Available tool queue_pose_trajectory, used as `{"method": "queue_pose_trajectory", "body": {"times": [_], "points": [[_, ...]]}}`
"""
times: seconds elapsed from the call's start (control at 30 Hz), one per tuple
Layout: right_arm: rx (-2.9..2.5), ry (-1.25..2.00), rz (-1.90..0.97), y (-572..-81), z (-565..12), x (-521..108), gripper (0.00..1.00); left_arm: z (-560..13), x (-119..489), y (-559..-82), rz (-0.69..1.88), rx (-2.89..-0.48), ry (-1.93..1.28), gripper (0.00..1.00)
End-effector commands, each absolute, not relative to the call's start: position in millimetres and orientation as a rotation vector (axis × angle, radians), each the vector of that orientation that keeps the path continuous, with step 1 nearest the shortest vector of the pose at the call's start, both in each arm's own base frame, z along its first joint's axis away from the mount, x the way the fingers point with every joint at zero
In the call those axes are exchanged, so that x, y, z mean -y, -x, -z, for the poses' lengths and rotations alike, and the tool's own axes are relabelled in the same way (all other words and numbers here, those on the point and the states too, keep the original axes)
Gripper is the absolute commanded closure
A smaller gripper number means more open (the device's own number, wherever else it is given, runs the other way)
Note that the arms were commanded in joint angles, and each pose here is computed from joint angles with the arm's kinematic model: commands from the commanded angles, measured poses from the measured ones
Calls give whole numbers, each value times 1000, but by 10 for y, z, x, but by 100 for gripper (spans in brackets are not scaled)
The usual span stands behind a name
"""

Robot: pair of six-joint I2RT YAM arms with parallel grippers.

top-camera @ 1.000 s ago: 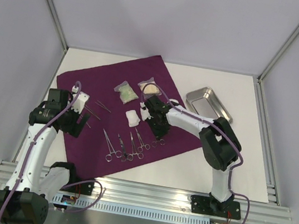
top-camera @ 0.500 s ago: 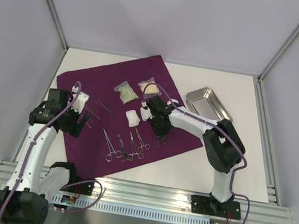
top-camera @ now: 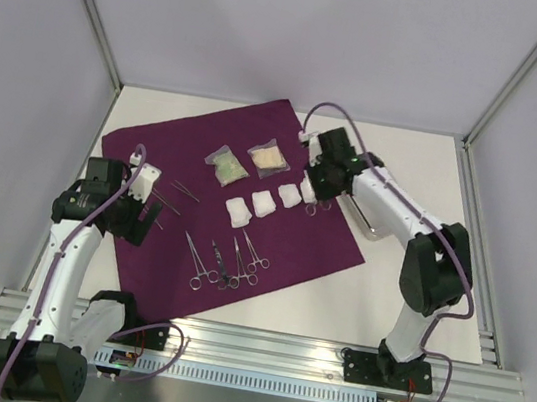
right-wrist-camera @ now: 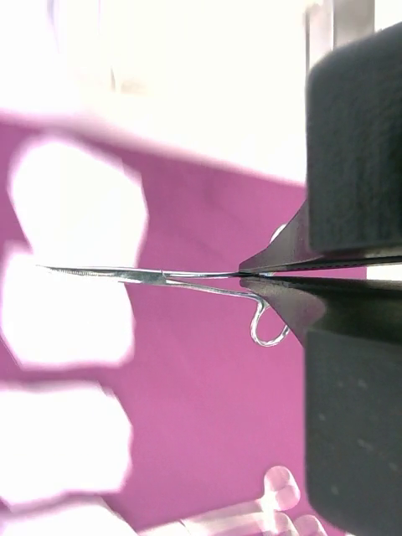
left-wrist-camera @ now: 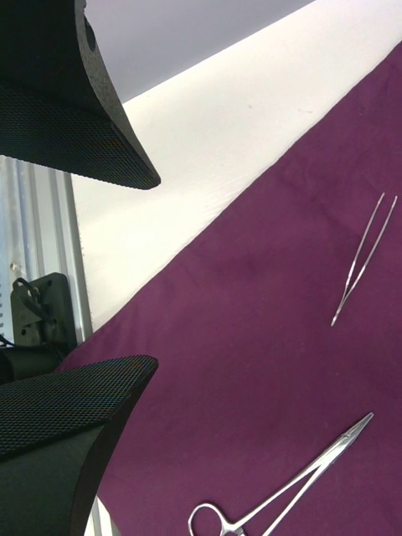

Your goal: Prepare the surgical pack

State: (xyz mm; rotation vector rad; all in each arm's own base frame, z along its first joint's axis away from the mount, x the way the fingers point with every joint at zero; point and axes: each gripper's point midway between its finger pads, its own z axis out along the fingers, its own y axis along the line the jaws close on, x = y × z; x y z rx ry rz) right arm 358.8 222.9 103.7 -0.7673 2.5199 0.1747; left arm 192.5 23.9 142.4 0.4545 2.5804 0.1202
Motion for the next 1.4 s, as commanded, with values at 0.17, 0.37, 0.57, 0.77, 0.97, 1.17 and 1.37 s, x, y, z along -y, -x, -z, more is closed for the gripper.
{"method": "queue_pose_trajectory", "body": {"times": [0.17, 0.37, 0.57, 0.77, 0.97, 1.17, 1.37], "points": [[-2391, 858, -24, -4402, -1346, -940, 100, -1691, -147, -2128, -55, -2535, -491, 11], [-2418, 851, -107, -4515, -1136, -499, 99, -1738, -64, -2271, 21, -2547, -539, 11], [-2497, 901, -162, -4429, -730, -473, 99, -1785, 14, -2447, 91, -2549, -554, 11], [-2589, 905, -177, -4288, -366, -430, 100, -1785, 31, -2438, 111, -2557, -560, 11], [-2615, 878, -112, -4323, -280, -345, 100, -1769, -7, -2422, 87, -2575, -561, 11], [-2603, 856, -67, -4364, -273, -307, 84, -1809, -1, -2423, 86, -2563, -559, 10], [-2541, 791, -42, -4460, -594, -317, 72, -1835, -4, -2408, 83, -2561, -563, 10]]}}
